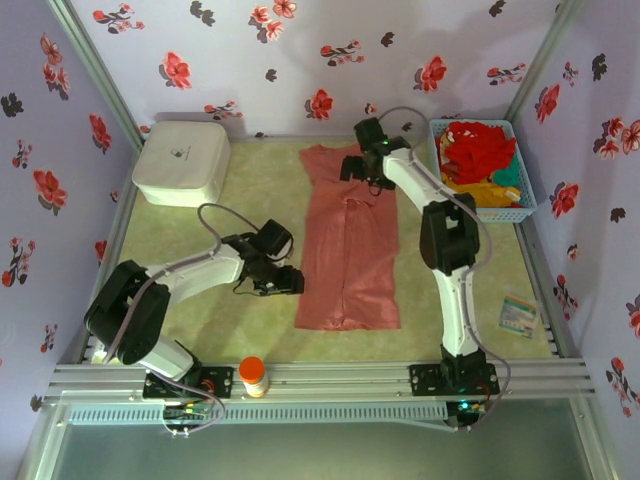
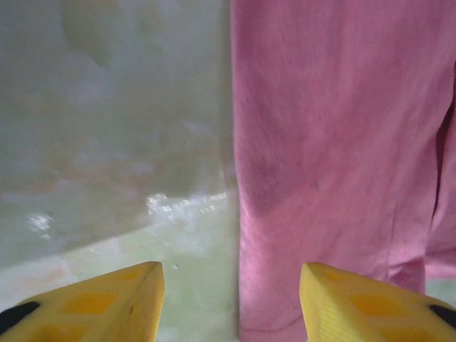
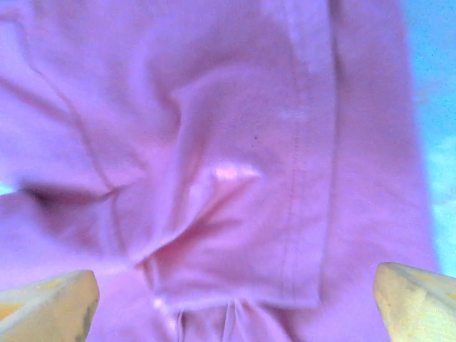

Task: Fold and stack the t-shirts

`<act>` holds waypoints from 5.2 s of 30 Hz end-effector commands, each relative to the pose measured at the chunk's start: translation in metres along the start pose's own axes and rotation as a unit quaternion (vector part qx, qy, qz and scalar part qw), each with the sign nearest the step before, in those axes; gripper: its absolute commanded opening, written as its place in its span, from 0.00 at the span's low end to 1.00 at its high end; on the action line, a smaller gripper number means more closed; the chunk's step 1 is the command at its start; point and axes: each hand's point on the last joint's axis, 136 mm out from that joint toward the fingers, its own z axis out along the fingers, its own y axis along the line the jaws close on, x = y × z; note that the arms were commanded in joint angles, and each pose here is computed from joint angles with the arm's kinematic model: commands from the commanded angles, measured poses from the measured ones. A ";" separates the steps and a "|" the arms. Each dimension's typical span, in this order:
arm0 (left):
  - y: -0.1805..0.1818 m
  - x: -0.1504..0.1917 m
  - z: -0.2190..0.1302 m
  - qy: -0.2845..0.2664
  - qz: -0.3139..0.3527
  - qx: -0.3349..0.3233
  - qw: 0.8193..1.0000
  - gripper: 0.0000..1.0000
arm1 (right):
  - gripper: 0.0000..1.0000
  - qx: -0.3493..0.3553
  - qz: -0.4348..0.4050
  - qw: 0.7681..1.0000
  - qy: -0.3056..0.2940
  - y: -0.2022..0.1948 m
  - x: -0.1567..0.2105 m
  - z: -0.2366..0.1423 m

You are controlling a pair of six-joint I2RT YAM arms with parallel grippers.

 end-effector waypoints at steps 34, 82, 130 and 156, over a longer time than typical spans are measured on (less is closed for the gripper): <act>-0.031 0.071 0.049 0.070 -0.056 0.065 0.994 0.36 | 0.51 -0.055 0.134 0.975 0.167 -0.128 0.352 -0.113; -0.008 0.100 0.017 0.057 -0.068 -0.007 0.996 0.00 | 0.00 -0.094 0.138 0.970 0.179 -0.106 0.374 -0.138; -0.037 -0.165 -0.047 -0.098 -0.003 0.020 0.995 0.00 | 0.00 -0.093 0.061 0.992 0.053 -0.042 0.144 -0.097; -0.002 -0.219 -0.046 -0.101 -0.011 0.018 0.995 0.51 | 0.80 -0.099 0.085 0.990 0.062 -0.056 0.090 -0.046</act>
